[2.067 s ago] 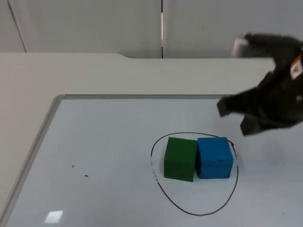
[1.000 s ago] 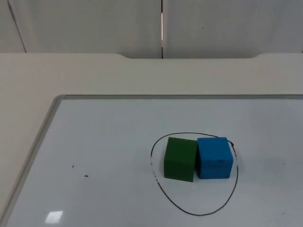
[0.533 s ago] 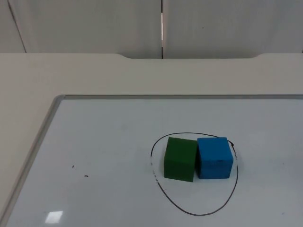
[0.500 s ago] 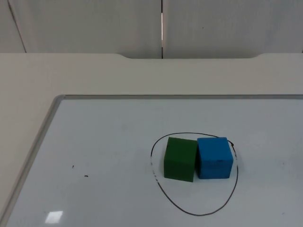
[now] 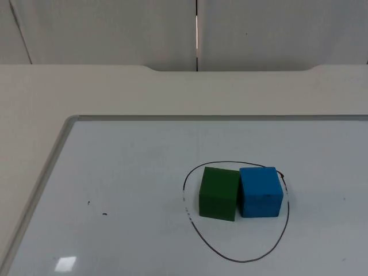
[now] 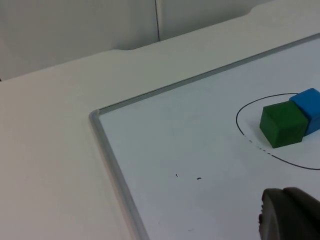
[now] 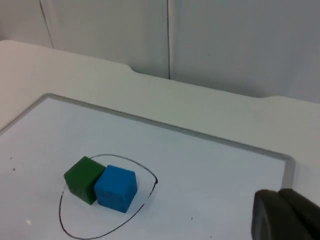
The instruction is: Push the two cubes into the marked area.
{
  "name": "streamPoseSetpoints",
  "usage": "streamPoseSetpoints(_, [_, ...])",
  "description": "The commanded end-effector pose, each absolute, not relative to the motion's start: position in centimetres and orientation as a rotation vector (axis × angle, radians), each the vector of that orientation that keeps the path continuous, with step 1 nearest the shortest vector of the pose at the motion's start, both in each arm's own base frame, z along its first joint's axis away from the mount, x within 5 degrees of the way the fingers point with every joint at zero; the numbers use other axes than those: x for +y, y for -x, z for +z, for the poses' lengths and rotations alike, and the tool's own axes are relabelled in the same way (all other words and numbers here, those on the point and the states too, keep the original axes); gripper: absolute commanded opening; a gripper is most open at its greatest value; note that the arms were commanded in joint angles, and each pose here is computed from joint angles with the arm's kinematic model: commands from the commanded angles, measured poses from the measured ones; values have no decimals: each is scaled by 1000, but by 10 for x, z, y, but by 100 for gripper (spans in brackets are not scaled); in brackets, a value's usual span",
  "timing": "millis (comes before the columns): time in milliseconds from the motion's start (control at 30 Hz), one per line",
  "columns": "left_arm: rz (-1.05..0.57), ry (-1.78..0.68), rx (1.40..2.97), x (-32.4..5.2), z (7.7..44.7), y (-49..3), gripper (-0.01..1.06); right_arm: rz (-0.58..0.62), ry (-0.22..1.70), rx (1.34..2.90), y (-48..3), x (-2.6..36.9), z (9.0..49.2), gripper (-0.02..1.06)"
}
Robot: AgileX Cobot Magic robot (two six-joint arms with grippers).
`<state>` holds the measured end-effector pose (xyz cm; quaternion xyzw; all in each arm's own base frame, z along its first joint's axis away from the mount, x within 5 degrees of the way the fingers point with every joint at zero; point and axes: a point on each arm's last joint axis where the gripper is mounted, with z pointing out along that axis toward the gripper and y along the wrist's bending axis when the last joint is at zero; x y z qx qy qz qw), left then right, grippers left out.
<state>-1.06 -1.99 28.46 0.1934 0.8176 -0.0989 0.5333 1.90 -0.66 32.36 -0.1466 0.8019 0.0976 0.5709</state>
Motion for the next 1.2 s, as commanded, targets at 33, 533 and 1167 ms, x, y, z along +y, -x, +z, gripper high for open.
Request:
streamPoseSetpoints(33, [-244,-449,1928,-20,288,12,0,244,363,1894,-14,-8,305,0])
streamPoseSetpoints(533, [-344,-496,1882,-29,290,13,0,434,569,1888,10,2,293,0])
streamPoseSetpoints(1167, [-139,-334,2040,-9,275,7,0,330,477,1995,5,-7,282,0])
